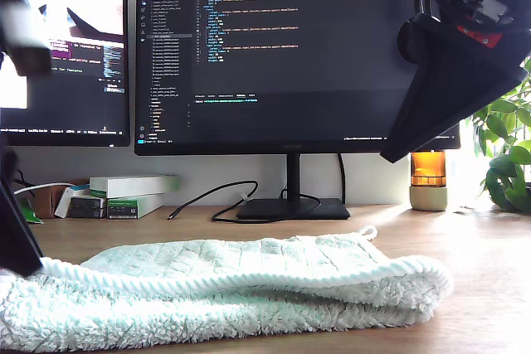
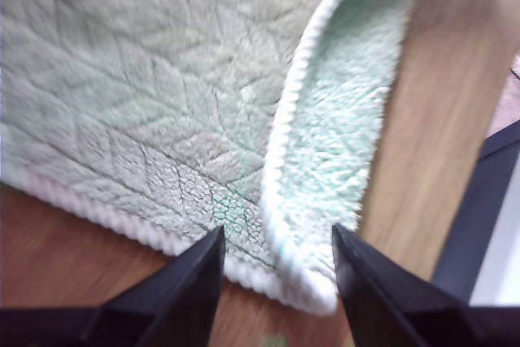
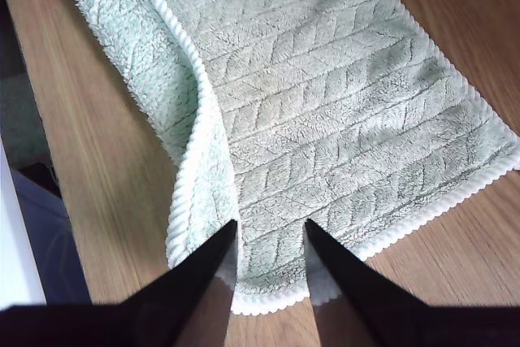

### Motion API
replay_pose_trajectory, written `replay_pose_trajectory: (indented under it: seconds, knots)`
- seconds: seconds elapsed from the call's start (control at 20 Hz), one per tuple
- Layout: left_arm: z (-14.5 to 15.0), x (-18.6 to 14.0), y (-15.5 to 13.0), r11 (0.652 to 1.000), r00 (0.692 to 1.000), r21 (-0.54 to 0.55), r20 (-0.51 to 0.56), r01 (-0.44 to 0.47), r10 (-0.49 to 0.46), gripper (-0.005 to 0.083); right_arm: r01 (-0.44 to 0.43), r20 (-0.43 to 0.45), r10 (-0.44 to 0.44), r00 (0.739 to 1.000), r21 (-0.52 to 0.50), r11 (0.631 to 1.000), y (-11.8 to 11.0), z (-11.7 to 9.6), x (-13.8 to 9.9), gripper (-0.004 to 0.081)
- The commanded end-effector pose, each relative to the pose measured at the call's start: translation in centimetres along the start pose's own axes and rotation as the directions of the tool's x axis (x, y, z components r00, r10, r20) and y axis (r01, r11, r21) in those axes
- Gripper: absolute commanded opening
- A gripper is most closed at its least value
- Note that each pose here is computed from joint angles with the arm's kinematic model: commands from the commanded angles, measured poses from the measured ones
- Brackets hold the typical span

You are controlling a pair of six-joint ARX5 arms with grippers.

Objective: Fold the tea towel to a neat square and place it to the right

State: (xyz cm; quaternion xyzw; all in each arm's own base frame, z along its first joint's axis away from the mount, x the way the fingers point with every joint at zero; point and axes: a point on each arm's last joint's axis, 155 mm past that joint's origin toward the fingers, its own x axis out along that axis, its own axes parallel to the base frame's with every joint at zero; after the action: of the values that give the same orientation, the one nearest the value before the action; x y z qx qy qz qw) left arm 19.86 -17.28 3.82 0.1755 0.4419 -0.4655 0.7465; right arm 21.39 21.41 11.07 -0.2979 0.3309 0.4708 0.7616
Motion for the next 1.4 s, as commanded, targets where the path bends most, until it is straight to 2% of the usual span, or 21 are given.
replay_pose_trajectory:
  seconds: [0.0, 0.05, 0.15, 0.3, 0.5, 0.6, 0.8, 0.9, 1.25, 1.35]
  knots:
    - [-0.2, 0.5, 0.0, 1.0, 1.0, -0.007, -0.006, 0.008, -0.008, 0.0366, -0.022, -0.02, 0.022, 1.0, 0.0, 1.0, 0.5, -0.5, 0.4, 0.0238]
    - [-0.3, 0.5, -0.1, 1.0, 1.0, -0.009, -0.008, 0.017, -0.017, 0.0317, -0.03, -0.035, 0.03, 0.999, 0.004, 1.0, 0.6, -0.9, 0.6, 0.026]
    - [0.0, 0.5, -0.8, 0.998, 0.999, -0.012, 0.005, 0.055, -0.054, 0.0161, -0.05, -0.067, 0.051, 0.996, 0.013, 0.999, 0.9, -1.5, 1.3, 0.0316]
    - [0.4, 0.5, -1.5, 0.996, 0.996, -0.007, 0.028, 0.088, -0.087, -0.0023, -0.157, -0.091, 0.157, 0.983, 0.012, 0.988, 3.2, -1.9, 2.4, 0.0336]
    - [0.9, 0.3, -1.3, 0.997, 0.996, -0.001, 0.035, 0.083, -0.083, -0.0024, -0.205, -0.158, 0.195, 0.968, -0.05, 0.977, 5.3, -2.9, 2.4, 0.0356]
    - [1.1, 0.3, -1.3, 0.997, 0.996, 0.001, 0.04, 0.081, -0.081, -0.0024, -0.201, -0.164, 0.188, 0.968, -0.072, 0.977, 5.4, -3.0, 2.4, 0.0356]
    - [1.3, 0.2, -1.2, 0.997, 0.996, 0.004, 0.044, 0.078, -0.078, -0.0024, -0.158, -0.206, 0.117, 0.972, -0.193, 0.968, 4.2, -3.6, 3.2, 0.0355]
    - [1.5, 0.1, -1.1, 0.997, 0.996, 0.006, 0.047, 0.076, -0.076, -0.0024, -0.16, -0.209, 0.114, 0.971, -0.219, 0.962, 4.1, -3.6, 3.6, 0.0353]
    - [1.5, 0.1, -1.0, 0.998, 0.997, 0.007, 0.046, 0.068, -0.068, -0.0024, -0.201, -0.26, 0.14, 0.956, -0.225, 0.953, 4.6, -4.7, 4.4, 0.0342]
    - [1.5, 0.1, -0.9, 0.998, 0.997, 0.008, 0.047, 0.067, -0.067, -0.0024, -0.203, -0.26, 0.14, 0.955, -0.235, 0.951, 4.8, -4.6, 4.4, 0.0297]
